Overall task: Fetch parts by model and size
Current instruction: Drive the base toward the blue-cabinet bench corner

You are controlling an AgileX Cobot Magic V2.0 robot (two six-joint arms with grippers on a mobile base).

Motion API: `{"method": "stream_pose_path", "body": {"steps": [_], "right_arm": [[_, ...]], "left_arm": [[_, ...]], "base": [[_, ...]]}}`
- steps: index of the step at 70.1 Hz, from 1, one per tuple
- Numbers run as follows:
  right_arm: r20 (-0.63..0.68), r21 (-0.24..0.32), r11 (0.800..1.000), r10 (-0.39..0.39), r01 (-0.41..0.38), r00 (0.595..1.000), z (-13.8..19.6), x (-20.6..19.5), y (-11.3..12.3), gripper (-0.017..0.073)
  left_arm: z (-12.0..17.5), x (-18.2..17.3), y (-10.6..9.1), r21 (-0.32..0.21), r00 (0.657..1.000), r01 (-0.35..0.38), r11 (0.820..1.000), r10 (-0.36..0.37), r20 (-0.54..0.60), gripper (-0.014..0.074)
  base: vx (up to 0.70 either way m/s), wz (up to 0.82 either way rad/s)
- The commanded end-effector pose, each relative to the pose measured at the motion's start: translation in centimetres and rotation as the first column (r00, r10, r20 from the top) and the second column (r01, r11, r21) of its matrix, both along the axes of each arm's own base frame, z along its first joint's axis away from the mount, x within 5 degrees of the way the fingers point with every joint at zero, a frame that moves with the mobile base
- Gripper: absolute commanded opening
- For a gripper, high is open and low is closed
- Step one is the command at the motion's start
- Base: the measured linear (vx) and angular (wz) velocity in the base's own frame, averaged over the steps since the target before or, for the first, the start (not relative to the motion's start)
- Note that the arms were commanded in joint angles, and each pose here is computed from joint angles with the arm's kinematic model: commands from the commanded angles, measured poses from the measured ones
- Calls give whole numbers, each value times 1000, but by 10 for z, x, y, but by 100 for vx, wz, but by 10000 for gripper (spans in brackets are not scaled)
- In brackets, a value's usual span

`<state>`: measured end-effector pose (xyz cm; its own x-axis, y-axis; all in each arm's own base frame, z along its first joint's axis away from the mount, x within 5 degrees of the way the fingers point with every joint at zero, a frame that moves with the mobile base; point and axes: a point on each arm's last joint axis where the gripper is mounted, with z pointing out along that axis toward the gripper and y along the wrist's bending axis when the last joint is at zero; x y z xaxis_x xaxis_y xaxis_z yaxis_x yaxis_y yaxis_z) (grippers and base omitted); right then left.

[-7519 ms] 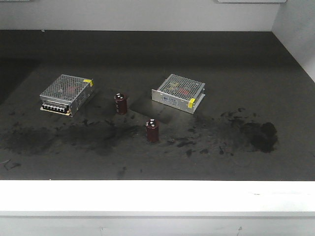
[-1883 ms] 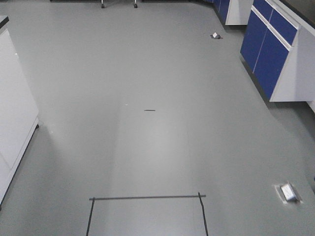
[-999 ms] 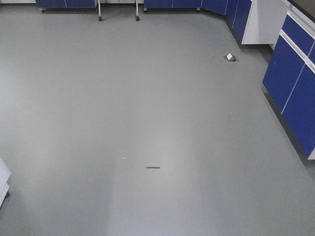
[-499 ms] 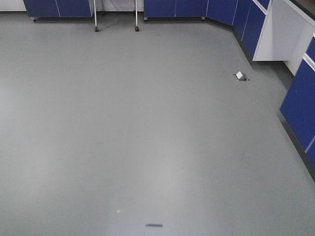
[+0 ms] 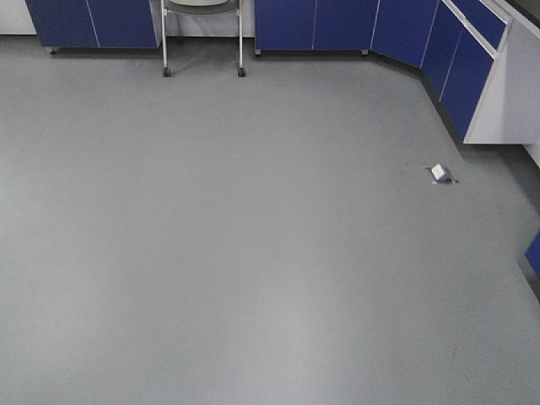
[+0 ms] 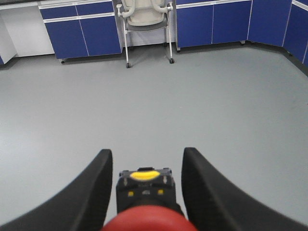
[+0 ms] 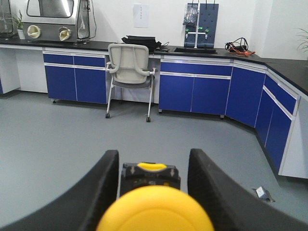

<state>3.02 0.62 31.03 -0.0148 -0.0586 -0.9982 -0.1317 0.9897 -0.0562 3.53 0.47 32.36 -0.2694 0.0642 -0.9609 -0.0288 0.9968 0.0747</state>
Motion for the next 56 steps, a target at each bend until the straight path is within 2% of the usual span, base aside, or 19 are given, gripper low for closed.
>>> {"method": "stream_pose_path", "body": {"steps": [1,56], "right_arm": [[93,5,1000,-11,11,996,15,-1,-1,-8],[93,5,1000,-11,11,996,15,-1,-1,-8]], "left_arm": [[13,2,0,-3,996,4,1000,-4,87,-7],[13,2,0,-3,996,4,1000,-4,87,-7]], "base": [[68,2],[68,-3]]}}
